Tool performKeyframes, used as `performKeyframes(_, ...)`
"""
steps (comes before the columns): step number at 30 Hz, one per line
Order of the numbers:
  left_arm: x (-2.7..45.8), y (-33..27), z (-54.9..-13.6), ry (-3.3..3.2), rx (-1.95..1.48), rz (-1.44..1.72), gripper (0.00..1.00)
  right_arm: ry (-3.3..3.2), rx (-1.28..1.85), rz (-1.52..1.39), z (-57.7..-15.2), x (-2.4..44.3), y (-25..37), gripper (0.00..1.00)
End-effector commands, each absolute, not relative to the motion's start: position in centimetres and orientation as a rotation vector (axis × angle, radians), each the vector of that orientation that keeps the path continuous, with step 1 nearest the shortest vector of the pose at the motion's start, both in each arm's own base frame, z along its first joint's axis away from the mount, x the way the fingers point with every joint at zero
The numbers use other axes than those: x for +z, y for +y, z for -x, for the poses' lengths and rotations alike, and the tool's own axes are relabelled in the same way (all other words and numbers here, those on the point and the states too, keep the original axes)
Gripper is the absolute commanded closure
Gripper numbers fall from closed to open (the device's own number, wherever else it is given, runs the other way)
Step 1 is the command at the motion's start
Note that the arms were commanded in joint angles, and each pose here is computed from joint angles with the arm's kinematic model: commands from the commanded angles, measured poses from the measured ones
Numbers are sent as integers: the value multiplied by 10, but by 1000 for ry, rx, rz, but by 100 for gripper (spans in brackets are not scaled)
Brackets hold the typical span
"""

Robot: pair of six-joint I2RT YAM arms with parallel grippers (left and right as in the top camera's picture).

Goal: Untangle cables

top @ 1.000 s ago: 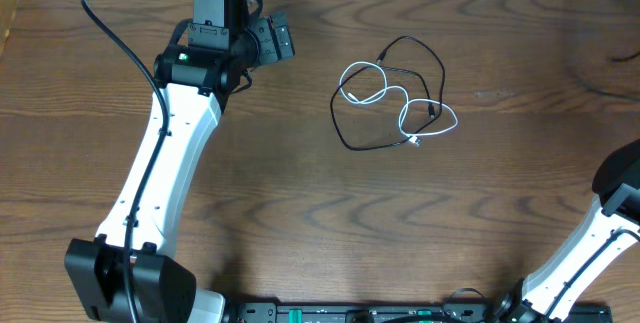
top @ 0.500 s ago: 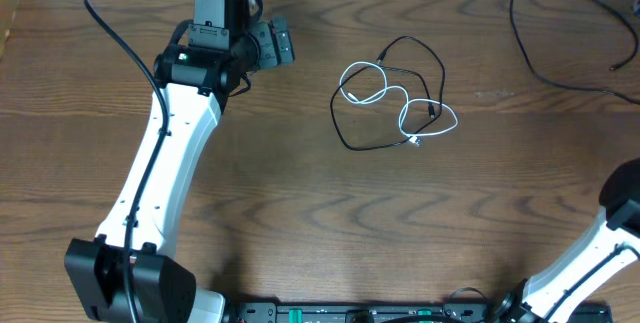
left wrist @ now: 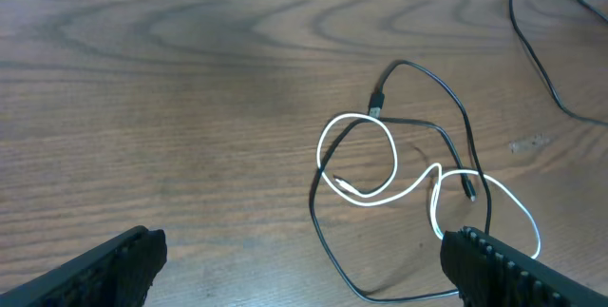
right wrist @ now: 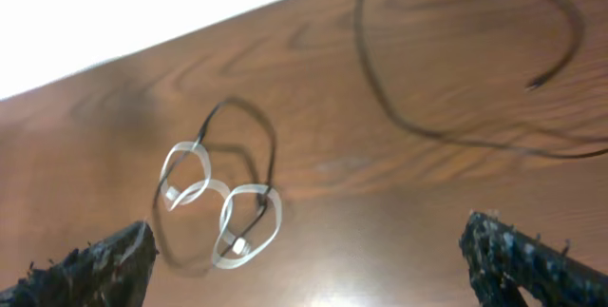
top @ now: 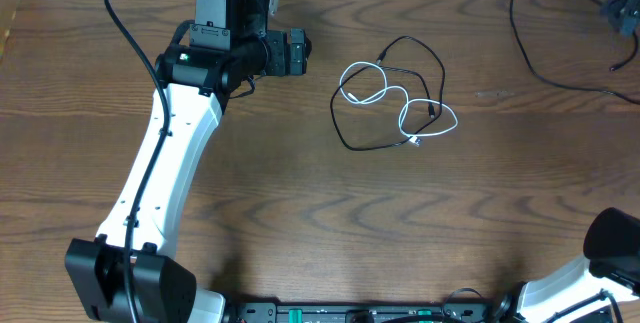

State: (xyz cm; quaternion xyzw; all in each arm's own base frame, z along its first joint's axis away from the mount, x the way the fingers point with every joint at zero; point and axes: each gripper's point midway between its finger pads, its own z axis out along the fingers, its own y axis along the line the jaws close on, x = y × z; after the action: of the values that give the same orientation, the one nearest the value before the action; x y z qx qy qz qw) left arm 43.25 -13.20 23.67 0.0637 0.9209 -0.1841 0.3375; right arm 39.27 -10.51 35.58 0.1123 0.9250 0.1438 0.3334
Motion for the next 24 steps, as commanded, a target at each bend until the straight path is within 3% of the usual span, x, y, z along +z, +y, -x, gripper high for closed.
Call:
performKeyframes(1,240,-136,-431,2397,-492,-202,2,2424,501,-138,-394,354,-76,1)
performKeyframes(8,233,-134,-424,2440,-494,-187,2,2494,583,6,-401,331,-30,1)
performKeyframes(24,201,-167,-397,2583,-521,-282,0,2680,747,54,-415,213,33,1)
